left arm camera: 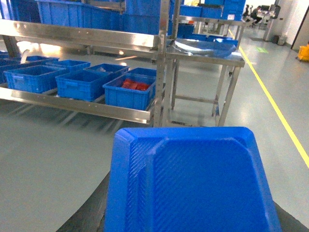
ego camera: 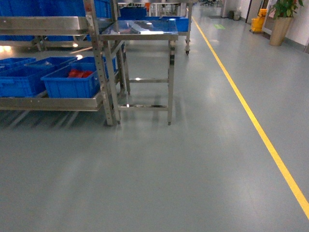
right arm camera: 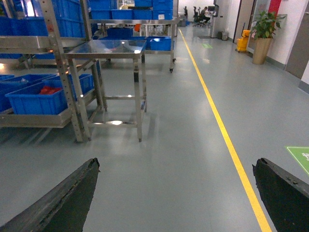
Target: Pick blue part to blue bin on bottom shelf
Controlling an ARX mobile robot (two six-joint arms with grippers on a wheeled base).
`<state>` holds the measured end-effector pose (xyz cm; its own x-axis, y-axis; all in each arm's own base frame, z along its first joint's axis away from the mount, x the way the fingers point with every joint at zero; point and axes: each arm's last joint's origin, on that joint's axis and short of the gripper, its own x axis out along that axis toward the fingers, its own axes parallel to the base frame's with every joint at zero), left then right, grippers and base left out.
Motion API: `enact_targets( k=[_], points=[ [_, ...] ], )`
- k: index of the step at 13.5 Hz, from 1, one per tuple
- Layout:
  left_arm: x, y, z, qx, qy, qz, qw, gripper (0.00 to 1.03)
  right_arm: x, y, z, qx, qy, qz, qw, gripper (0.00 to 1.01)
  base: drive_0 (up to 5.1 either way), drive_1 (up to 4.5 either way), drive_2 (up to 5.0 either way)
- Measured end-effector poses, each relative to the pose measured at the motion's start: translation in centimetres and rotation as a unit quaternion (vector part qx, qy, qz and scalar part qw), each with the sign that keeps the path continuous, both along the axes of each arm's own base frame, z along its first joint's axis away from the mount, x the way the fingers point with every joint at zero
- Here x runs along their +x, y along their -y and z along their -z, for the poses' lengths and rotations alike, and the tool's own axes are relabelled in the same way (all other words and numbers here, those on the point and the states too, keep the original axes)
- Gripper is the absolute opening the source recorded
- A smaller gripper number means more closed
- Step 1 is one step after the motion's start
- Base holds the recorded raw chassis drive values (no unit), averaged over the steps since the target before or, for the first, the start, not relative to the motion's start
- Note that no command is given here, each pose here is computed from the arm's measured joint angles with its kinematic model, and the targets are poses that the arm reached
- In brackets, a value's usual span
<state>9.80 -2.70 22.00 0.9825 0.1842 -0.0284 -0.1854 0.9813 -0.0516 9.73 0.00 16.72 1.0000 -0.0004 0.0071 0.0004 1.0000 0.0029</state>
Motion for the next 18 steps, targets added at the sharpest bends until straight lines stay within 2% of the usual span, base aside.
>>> enact_targets(
  k=[18],
  points=[
    [-0.02,-0.01,0.02,0.001,-0.001,-0.001,1.0,0.43,0.0,0.0,0.06,0.0,-0.003,0.0,1.0,0.98,-0.1,4.13,-4.3]
  ],
)
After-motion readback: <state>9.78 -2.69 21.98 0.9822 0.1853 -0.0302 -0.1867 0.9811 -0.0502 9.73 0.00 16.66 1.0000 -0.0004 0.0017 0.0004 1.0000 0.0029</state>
